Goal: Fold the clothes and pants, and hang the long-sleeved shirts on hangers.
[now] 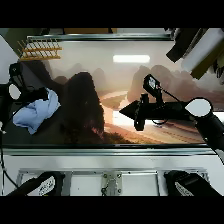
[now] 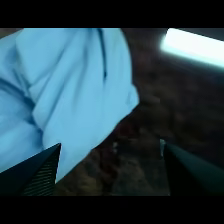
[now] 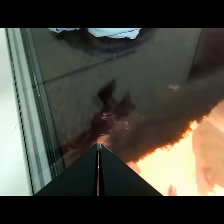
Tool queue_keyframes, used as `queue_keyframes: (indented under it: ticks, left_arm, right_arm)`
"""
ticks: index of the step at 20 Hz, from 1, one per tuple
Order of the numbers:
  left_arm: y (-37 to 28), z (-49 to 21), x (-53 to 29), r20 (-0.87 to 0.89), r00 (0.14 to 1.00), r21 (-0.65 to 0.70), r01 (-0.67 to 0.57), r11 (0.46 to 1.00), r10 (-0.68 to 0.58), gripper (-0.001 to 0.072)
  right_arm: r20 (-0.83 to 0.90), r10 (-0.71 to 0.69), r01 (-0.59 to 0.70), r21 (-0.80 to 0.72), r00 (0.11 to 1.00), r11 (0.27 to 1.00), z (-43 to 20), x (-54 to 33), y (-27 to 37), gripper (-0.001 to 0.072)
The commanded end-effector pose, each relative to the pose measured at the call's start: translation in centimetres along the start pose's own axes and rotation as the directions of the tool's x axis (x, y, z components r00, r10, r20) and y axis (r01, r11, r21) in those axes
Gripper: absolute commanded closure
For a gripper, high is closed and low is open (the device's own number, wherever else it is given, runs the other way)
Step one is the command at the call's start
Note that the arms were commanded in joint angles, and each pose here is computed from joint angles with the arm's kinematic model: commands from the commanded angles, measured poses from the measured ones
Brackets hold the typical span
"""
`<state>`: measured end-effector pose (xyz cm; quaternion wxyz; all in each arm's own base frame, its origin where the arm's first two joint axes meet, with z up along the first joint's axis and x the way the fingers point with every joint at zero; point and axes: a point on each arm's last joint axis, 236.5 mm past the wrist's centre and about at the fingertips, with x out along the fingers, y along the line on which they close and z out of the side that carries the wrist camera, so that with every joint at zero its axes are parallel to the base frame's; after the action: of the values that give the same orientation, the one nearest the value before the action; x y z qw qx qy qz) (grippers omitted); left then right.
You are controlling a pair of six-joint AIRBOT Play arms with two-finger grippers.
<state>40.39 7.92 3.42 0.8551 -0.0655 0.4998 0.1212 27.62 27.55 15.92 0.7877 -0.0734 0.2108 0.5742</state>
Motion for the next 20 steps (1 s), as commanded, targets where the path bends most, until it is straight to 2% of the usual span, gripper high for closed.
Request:
queue_keyframes:
  ticks: [1, 7, 8, 9, 11, 12, 16, 18, 20]
  left_arm:
    - [4.6, -2.2, 5.9, -0.123, 0.991, -0.039, -0.061, 0.997, 0.056, 0.0017]
    - [4.9, -6.2, 11.8, -0.271, 0.961, -0.031, -0.070, 0.997, 0.059, 0.0018]
    - [4.9, -6.6, 12.0, -0.286, 0.956, -0.031, -0.071, 0.997, 0.059, 0.0052]
    - [4.8, -6.7, 11.9, -0.291, 0.955, -0.035, -0.072, 0.997, 0.058, 0.0215]
    - [4.5, -5.9, 10.7, -0.265, 0.963, -0.043, -0.063, 0.997, 0.049, 0.0656]
    - [4.1, -4.9, 9.5, -0.230, 0.972, -0.036, -0.056, 0.998, 0.047, 0.0699]
    - [-1.6, 0.0, 1.5, -0.007, 1.000, 0.062, 0.028, 0.998, -0.028, 0.0699]
    - [-7.0, 1.4, -3.5, 0.108, 0.983, 0.133, 0.136, 0.982, -0.150, 0.0699]
    - [-13.8, 1.8, -9.9, 0.212, 0.922, 0.268, 0.263, 0.927, -0.324, 0.0699]
  right_arm:
    - [0.000, 0.001, -0.001, 0.001, 1.000, 1.000, 0.0, 0.0, 0.0, 0.0696]
    - [0.000, 0.000, 0.000, 0.000, 1.000, 1.000, 0.0, 0.0, 0.0, 0.0696]
    - [0.000, 0.001, -0.001, 0.001, 1.000, 1.000, 0.0, 0.0, 0.0, 0.0696]
    - [0.000, 0.001, -0.001, 0.001, 1.000, 1.000, 0.0, 0.0, 0.0, 0.0696]
    - [0.004, 0.003, -0.003, 0.004, 1.000, 1.000, 0.1, 0.0, 0.1, 0.0695]
    - [0.027, 0.013, -0.014, 0.019, 1.000, 1.000, 0.6, 0.0, 0.3, 0.0696]
    - [0.178, 0.078, -0.098, 0.108, 0.981, 0.989, 4.2, -0.4, 1.8, 0.0696]
    - [0.194, 0.071, -0.095, 0.116, 0.978, 0.989, 4.6, -0.5, 1.7, 0.0697]
    - [0.194, -0.043, 0.008, 0.174, 0.980, 0.985, 4.7, -1.3, -1.0, 0.0699]
